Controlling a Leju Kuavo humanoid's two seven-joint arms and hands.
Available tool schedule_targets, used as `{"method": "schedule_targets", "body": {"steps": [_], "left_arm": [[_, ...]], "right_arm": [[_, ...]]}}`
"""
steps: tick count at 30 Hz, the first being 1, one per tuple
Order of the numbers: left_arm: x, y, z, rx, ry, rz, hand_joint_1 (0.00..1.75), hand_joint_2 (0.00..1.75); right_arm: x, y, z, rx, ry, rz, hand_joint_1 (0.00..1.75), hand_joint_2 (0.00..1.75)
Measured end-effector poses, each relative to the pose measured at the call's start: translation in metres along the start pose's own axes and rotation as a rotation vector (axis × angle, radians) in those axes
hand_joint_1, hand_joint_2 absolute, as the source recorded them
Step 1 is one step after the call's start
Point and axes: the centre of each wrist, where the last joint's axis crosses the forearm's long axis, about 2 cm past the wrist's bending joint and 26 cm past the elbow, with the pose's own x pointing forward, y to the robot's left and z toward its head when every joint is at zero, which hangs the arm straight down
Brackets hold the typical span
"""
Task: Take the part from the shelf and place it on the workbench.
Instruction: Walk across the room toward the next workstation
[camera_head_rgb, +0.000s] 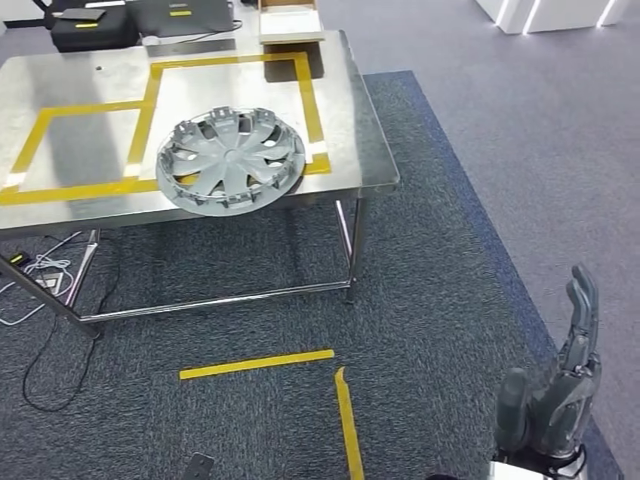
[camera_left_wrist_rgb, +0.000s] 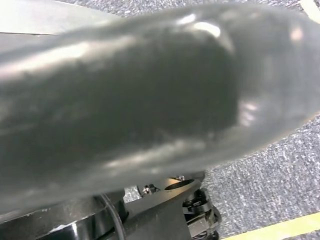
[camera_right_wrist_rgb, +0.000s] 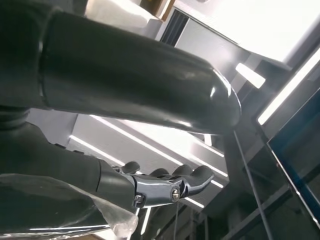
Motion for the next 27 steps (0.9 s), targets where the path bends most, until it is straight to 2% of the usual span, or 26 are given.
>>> {"method": "schedule_targets", "body": {"steps": [27], "left_arm": [[-0.005, 0.002, 0.003, 0.019, 0.017, 0.005, 0.0, 0.0]], "right_arm": [[0.013, -0.009, 0.017, -0.01, -0.005, -0.023, 0.0, 0.0]]}}
